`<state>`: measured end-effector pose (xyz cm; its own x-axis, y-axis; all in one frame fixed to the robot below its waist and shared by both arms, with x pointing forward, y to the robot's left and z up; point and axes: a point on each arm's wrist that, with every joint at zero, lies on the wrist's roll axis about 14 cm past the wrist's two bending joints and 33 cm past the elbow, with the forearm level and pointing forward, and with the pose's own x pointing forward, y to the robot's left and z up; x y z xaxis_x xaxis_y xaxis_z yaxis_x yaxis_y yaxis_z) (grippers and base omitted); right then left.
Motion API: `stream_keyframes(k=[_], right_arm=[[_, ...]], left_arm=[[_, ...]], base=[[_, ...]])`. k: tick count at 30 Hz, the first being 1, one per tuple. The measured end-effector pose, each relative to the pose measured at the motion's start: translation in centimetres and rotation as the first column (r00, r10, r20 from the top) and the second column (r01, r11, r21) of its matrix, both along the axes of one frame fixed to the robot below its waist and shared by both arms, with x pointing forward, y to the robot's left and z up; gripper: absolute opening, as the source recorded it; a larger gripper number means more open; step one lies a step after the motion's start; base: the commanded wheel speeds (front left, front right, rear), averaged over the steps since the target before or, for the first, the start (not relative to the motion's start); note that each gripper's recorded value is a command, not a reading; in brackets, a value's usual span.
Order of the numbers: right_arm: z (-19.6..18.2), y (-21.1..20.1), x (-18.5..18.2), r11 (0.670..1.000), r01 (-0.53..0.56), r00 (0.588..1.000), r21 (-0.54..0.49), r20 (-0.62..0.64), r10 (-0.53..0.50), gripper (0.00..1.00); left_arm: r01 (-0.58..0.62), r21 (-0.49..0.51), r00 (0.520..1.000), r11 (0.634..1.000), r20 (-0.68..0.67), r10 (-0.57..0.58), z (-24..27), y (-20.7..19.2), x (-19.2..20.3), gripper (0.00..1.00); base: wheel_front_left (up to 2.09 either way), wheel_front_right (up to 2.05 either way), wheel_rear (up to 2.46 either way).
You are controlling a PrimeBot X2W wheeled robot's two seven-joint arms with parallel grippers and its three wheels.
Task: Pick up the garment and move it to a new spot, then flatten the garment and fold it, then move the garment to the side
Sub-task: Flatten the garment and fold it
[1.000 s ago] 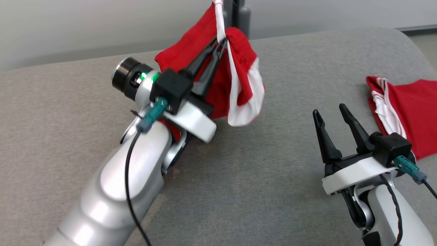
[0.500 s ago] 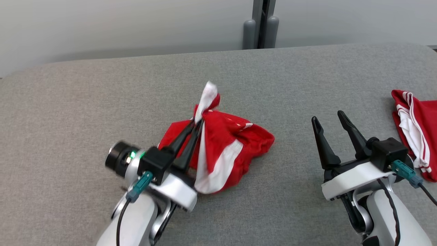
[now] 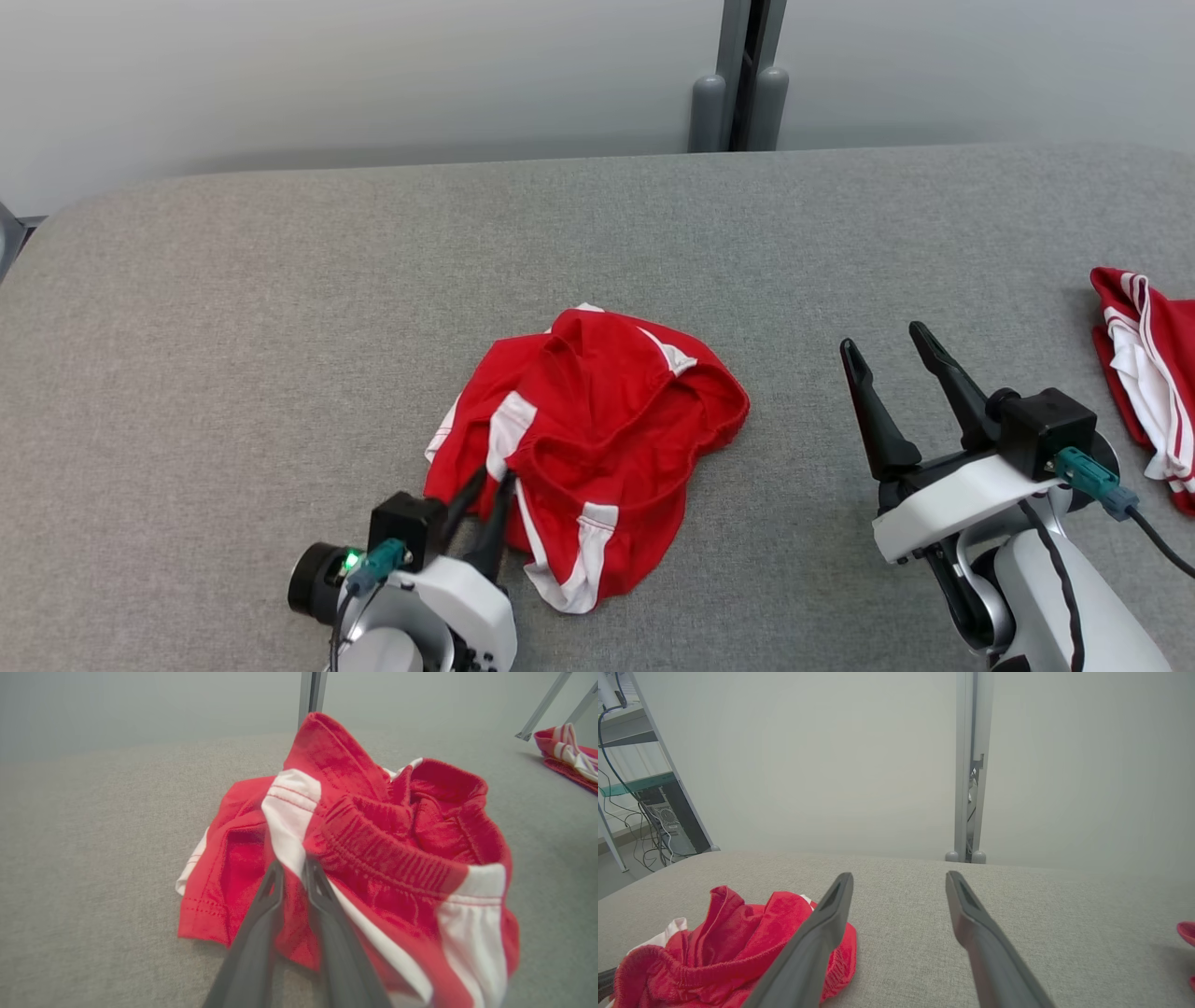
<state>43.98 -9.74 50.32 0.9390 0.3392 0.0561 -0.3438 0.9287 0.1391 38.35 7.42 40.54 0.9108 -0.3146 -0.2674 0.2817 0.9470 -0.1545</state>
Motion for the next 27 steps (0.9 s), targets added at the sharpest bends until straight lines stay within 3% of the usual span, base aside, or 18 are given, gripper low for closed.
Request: stream_keyframes(k=[4, 12, 15, 27], right_arm=[[0.1, 0.2, -0.2, 1.000, -0.007, 1.000, -0.002, 0.002, 0.007, 1.00], [0.3, 0.7, -0.8, 1.000, -0.021, 1.000, -0.003, 0.004, 0.021, 1.00], [0.4, 0.9, -1.0, 1.000, -0.025, 1.000, -0.005, 0.006, 0.025, 1.00], [-0.3, 0.4, -1.2, 1.000, -0.021, 1.000, -0.013, -0.010, 0.021, 1.00]], left_arm=[[-0.041, -0.039, 0.999, 0.998, 0.028, 0.042, 1.3, 0.5, 1.0, 1.00], [-0.144, -0.148, 0.958, 0.978, 0.227, 0.175, 8.4, 3.1, 3.6, 1.00], [-0.162, -0.159, 0.953, 0.974, 0.231, 0.196, 8.6, 3.7, 3.1, 1.00], [-0.013, -0.066, 0.999, 0.998, 0.052, 0.016, 4.5, 0.3, 3.2, 1.00]], base=[[0.00, 0.00, 0.00], [0.00, 0.00, 0.00], [0.00, 0.00, 0.00], [0.00, 0.00, 0.00]])
